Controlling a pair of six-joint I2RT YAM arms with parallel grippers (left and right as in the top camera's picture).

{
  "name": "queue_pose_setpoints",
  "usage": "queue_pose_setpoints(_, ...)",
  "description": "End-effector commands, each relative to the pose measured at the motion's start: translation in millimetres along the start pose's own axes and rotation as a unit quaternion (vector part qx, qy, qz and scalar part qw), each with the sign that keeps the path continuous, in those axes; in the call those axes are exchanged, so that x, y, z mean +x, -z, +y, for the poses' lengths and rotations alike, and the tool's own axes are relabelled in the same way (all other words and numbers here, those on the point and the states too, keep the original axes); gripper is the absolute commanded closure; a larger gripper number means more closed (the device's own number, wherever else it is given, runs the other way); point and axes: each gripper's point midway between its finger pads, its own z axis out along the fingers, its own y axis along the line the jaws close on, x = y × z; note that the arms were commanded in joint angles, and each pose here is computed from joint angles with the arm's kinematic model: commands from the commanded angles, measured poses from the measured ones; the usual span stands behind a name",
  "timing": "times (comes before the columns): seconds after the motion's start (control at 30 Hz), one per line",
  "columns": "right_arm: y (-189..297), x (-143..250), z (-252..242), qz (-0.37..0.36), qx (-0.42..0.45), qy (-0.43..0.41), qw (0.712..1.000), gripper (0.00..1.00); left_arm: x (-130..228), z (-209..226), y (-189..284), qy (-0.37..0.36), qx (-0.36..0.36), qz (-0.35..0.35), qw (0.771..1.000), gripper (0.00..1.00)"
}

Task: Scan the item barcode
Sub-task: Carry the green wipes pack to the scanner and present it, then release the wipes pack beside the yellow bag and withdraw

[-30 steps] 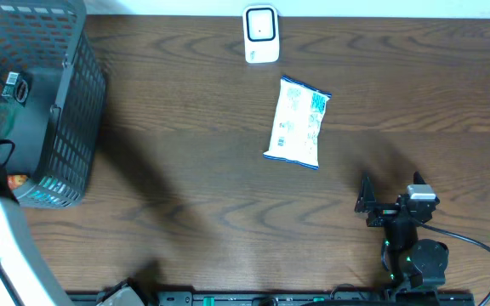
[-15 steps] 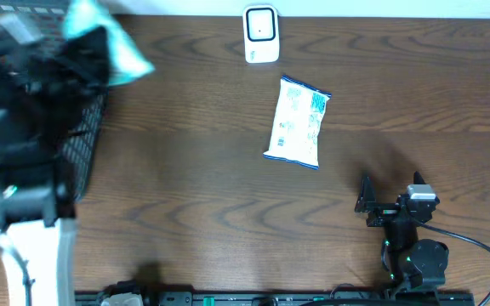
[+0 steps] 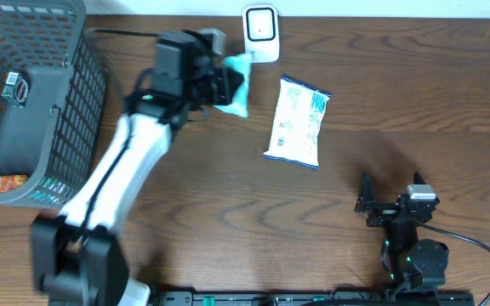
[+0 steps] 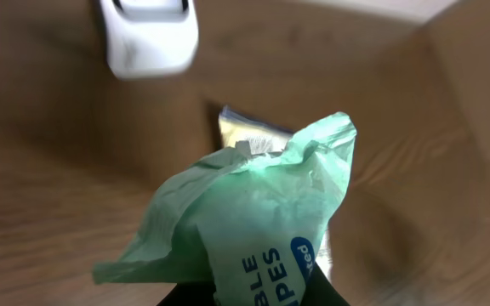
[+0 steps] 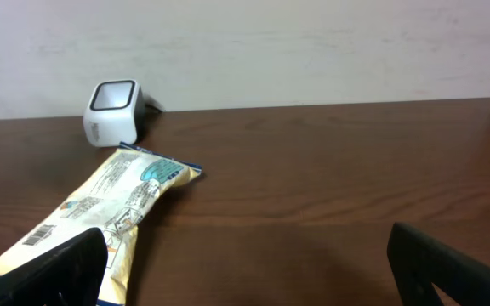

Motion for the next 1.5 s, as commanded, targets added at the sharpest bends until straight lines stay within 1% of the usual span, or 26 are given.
queue_pose_setpoints(0.0, 0, 1, -2, 0.001, 0.005, 0.004, 1.000, 0.01, 21, 2, -41, -0.020, 0.002, 0.031, 0.999, 0.91)
queue_pose_setpoints(0.07, 0, 1, -2, 0.001, 0.005, 0.004, 1.000, 0.01, 34, 5, -64, -0.022, 0.006, 0.044, 0.999, 0.90)
queue_pose_setpoints(0.1, 0, 1, -2, 0.001, 0.005, 0.004, 1.000, 0.01, 38, 5, -71, -0.021, 0.007, 0.049, 0.999, 0.85)
queue_pose_setpoints(0.13, 0, 1, -2, 0.001, 0.005, 0.004, 1.000, 0.01, 42, 5, -77, -0.022, 0.008, 0.052, 0.998, 0.83)
queue_pose_setpoints(0.17, 0, 1, -2, 0.001, 0.005, 0.004, 1.000, 0.01, 48, 5, -85, -0.023, 0.010, 0.058, 0.998, 0.70)
queue_pose_setpoints(0.2, 0, 1, -2, 0.001, 0.005, 0.004, 1.000, 0.01, 53, 5, -91, -0.025, 0.011, 0.063, 0.998, 0.51)
queue_pose_setpoints(0.3, 0, 1, -2, 0.001, 0.005, 0.004, 1.000, 0.01, 60, 3, -96, -0.026, 0.013, 0.072, 0.997, 0.47)
queue_pose_setpoints(0.33, 0, 1, -2, 0.001, 0.005, 0.004, 1.000, 0.01, 59, 2, -96, -0.027, 0.014, 0.070, 0.997, 0.38)
queue_pose_setpoints(0.37, 0, 1, -2, 0.001, 0.005, 0.004, 1.000, 0.01, 56, 1, -95, -0.029, 0.016, 0.066, 0.997, 0.33)
queue_pose_setpoints(0.5, 0, 1, -2, 0.001, 0.005, 0.004, 1.000, 0.01, 43, -3, -85, -0.033, 0.019, 0.048, 0.998, 0.33)
queue_pose_setpoints(0.7, 0, 1, -2, 0.001, 0.005, 0.004, 1.000, 0.01, 15, -21, -35, -0.036, 0.021, 0.016, 0.999, 0.33)
queue_pose_setpoints(0.8, 0, 1, -2, 0.001, 0.005, 0.004, 1.000, 0.01, -1, -36, 22, -0.034, 0.017, -0.008, 0.999, 0.33)
queue_pose_setpoints(0.87, 0, 1, -2, 0.001, 0.005, 0.004, 1.000, 0.01, -14, -47, 68, -0.038, 0.017, -0.039, 0.998, 0.32)
queue_pose_setpoints(0.93, 0, 1, -2, 0.001, 0.005, 0.004, 1.000, 0.01, -23, -55, 103, -0.042, 0.017, -0.068, 0.997, 0.28)
queue_pose_setpoints(0.97, 0, 1, -2, 0.001, 0.005, 0.004, 1.000, 0.01, -31, -60, 129, -0.047, 0.017, -0.096, 0.994, 0.26)
queue_pose_setpoints(1.03, 0, 1, -2, 0.001, 0.005, 0.004, 1.000, 0.01, -45, -64, 173, -0.055, 0.013, -0.151, 0.987, 0.25)
queue_pose_setpoints(1.07, 0, 1, -2, 0.001, 0.005, 0.004, 1.000, 0.01, -54, -62, 200, -0.057, 0.001, -0.187, 0.981, 0.24)
queue_pose_setpoints(1.1, 0, 1, -2, 0.001, 0.005, 0.004, 1.000, 0.01, -59, -57, 217, -0.056, -0.015, -0.210, 0.976, 0.24)
queue_pose_setpoints(1.17, 0, 1, -2, 0.001, 0.005, 0.004, 1.000, 0.01, -70, -35, 263, -0.042, -0.079, -0.274, 0.958, 0.23)
queue_pose_setpoints(1.23, 0, 1, -2, 0.001, 0.005, 0.004, 1.000, 0.01, -75, -16, 296, -0.027, -0.133, -0.318, 0.938, 0.23)
queue_pose_setpoints(1.4, 0, 1, -2, 0.001, 0.005, 0.004, 1.000, 0.01, -79, 6, 341, -0.009, -0.186, -0.370, 0.910, 0.23)
queue_pose_setpoints(1.47, 0, 1, -2, 0.001, 0.005, 0.004, 1.000, 0.01, -81, 8, 343, -0.008, -0.189, -0.375, 0.908, 0.23)
